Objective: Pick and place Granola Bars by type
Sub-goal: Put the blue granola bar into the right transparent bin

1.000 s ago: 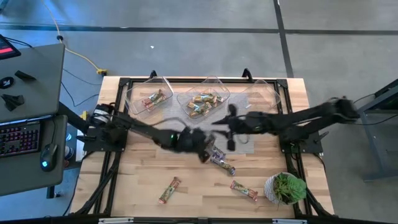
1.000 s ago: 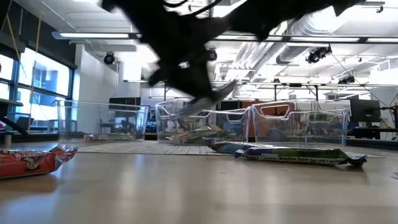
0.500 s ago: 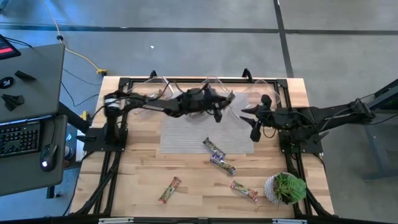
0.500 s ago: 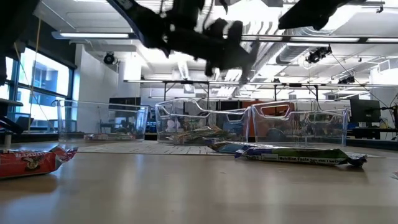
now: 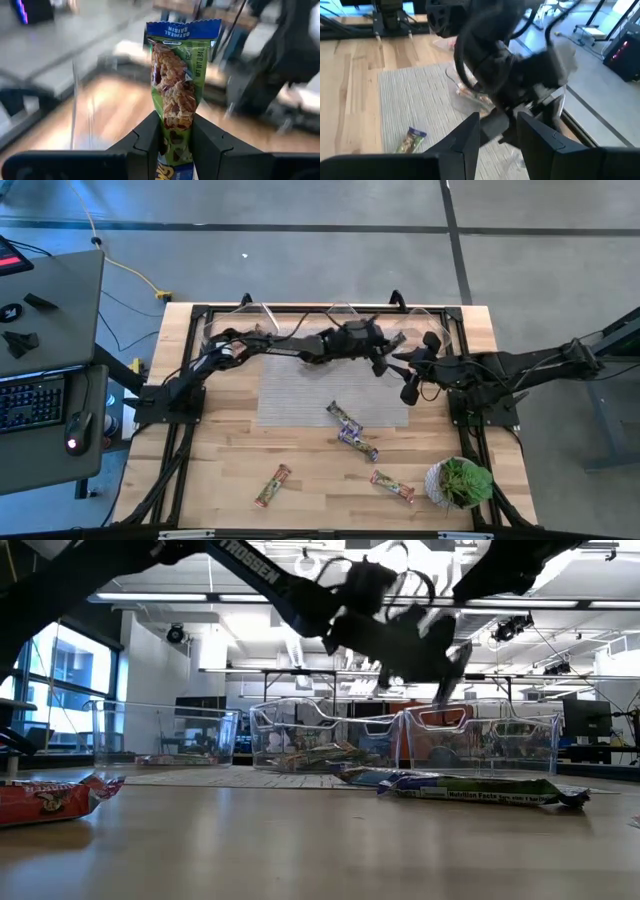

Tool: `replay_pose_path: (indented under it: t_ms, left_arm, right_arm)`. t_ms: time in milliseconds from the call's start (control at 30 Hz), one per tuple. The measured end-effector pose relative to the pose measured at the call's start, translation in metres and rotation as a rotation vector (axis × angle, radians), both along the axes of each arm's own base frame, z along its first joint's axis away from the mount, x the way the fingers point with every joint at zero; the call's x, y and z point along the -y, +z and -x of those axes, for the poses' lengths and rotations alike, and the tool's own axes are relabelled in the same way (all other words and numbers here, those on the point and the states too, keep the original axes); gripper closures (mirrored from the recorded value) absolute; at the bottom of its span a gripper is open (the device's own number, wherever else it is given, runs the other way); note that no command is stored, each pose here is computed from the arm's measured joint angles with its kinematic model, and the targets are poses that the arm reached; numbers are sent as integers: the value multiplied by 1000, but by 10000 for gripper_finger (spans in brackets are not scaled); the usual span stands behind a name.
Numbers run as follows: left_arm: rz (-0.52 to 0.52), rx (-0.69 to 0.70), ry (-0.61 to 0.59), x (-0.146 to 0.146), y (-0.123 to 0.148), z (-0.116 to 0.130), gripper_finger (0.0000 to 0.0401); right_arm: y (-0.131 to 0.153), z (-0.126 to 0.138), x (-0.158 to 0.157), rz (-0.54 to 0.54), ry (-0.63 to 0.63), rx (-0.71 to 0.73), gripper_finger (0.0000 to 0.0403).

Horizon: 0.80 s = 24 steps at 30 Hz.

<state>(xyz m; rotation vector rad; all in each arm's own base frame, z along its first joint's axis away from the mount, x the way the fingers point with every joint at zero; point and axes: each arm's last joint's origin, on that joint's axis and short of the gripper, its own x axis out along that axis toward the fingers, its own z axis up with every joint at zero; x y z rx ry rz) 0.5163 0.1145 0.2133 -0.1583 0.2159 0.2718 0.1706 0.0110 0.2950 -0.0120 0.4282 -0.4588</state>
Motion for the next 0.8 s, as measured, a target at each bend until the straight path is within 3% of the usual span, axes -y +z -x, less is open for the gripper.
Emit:
replay_pose_path:
  t_ms: [133,400,667,800]
  left_arm:
    - [22,-62,26,-1,-19,-4,313]
    - [29,-70,38,-2,-18,-3,307]
    - [21,-86,71,-3,-18,-2,225]
    - [11,-72,70,-2,-13,-1,206]
  right_arm:
    - [-2,1,0,-1,-6,-17,289]
    - [-3,1,0,-10,11,-30,289]
    - [-5,2,-1,-68,29,-39,289]
    - [-7,3,-1,-88,26,-55,289]
